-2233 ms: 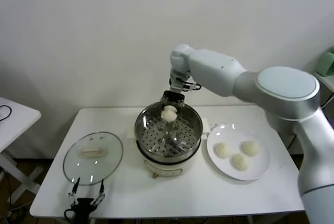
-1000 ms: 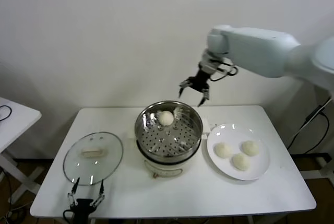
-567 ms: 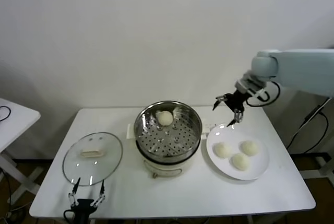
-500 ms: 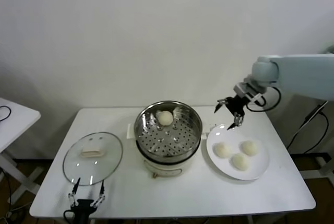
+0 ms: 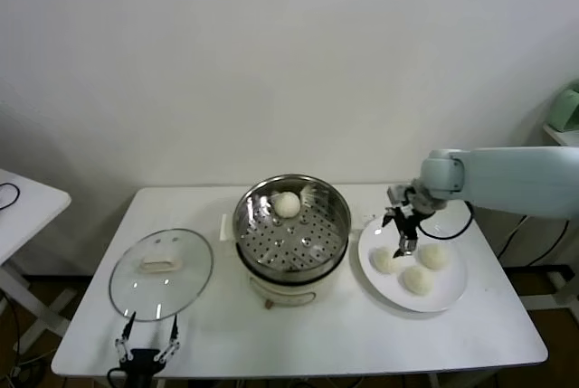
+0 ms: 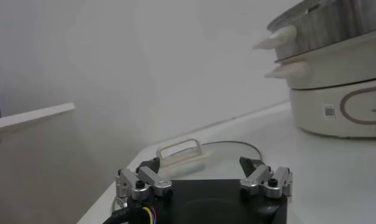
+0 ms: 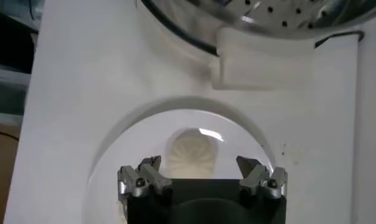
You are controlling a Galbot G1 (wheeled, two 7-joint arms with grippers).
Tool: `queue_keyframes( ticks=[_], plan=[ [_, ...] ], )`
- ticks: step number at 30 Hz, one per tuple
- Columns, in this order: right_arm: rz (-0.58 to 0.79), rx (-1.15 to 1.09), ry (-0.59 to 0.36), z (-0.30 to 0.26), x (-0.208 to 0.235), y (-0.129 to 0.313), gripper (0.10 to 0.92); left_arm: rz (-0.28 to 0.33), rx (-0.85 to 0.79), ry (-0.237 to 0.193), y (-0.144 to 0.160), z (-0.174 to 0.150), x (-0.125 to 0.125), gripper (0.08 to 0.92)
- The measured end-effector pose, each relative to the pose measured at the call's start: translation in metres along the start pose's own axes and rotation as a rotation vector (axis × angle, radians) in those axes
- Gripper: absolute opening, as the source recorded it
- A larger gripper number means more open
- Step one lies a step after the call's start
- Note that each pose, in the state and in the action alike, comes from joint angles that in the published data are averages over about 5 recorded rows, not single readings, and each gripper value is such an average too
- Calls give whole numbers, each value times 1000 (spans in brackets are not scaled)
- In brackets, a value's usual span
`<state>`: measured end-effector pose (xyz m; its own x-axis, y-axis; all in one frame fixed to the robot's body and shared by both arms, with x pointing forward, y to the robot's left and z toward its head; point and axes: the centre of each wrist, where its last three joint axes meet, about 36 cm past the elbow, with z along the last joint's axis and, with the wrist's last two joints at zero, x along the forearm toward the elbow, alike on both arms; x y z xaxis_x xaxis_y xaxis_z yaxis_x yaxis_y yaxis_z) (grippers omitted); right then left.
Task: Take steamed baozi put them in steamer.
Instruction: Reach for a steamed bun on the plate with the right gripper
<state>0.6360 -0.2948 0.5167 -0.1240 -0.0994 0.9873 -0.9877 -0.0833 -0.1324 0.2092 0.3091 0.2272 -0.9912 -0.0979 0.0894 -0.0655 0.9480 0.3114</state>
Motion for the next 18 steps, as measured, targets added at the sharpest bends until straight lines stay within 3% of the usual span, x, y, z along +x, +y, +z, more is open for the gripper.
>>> queue_keyframes(
  ticks=[13,18],
  plan=[
    [9,-20,60,-5,-52,7,821,1,-13,8,1,5,5,823],
    [15,-23,68,-7,-61,8,747,-4,-15,7,1,5,5,823]
  ],
)
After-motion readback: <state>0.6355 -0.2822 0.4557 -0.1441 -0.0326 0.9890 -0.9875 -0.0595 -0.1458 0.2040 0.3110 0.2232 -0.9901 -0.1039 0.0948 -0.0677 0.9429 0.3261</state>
